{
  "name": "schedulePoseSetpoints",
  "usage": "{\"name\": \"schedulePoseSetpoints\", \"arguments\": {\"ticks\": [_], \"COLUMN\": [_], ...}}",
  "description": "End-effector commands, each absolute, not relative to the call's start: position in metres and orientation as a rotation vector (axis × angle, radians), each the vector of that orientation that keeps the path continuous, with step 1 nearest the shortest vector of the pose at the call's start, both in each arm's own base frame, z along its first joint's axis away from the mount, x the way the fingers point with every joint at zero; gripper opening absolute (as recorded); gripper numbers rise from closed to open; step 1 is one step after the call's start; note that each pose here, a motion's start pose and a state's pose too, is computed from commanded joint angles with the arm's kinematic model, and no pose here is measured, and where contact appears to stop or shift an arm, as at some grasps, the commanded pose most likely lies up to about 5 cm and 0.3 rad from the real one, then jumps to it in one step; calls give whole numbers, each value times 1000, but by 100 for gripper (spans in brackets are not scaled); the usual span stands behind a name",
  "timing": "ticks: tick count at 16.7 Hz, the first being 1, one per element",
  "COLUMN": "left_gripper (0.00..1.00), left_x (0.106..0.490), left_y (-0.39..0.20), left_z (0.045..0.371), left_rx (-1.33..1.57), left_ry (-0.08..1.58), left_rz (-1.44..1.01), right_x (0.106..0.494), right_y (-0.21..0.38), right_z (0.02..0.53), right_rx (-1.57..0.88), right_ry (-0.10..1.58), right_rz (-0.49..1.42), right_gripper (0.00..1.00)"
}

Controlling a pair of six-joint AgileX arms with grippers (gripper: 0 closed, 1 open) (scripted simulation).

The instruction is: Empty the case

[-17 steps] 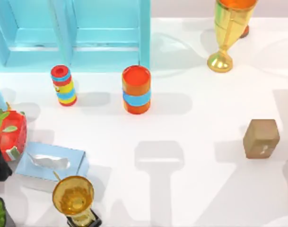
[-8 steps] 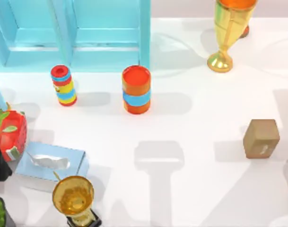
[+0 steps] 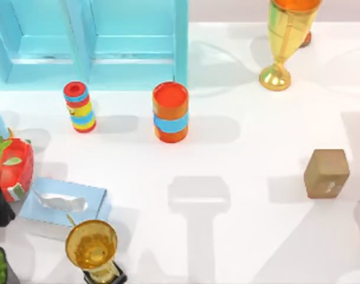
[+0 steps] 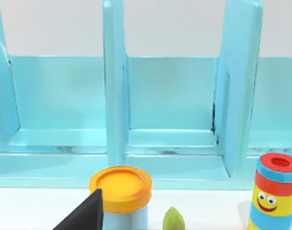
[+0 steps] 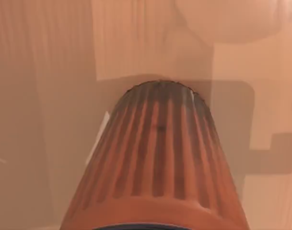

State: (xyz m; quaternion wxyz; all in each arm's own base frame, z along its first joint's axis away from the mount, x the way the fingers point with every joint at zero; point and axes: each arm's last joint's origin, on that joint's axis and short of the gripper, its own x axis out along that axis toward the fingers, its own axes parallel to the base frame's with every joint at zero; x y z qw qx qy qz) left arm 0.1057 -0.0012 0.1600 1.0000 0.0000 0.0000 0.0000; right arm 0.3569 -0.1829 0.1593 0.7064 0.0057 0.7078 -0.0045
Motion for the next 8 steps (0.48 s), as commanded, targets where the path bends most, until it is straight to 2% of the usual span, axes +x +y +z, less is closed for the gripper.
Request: {"name": "schedulePoseSetpoints", "arguments": {"ticks": [5,8], "left_gripper": [100,100], "left_x": [106,106], "left_y": [-1,-1], "left_z": [160,160], "left_rx": [0,0], "left_ry": [0,0], "left_rz": [0,0], "right_x": [357,357], "right_y": [-183,-183], "right_z": [159,159], "right_rx": [13,13], "right_ry": [1573,1573], "right_rz": [-10,-10], "right_gripper": [2,0]}}
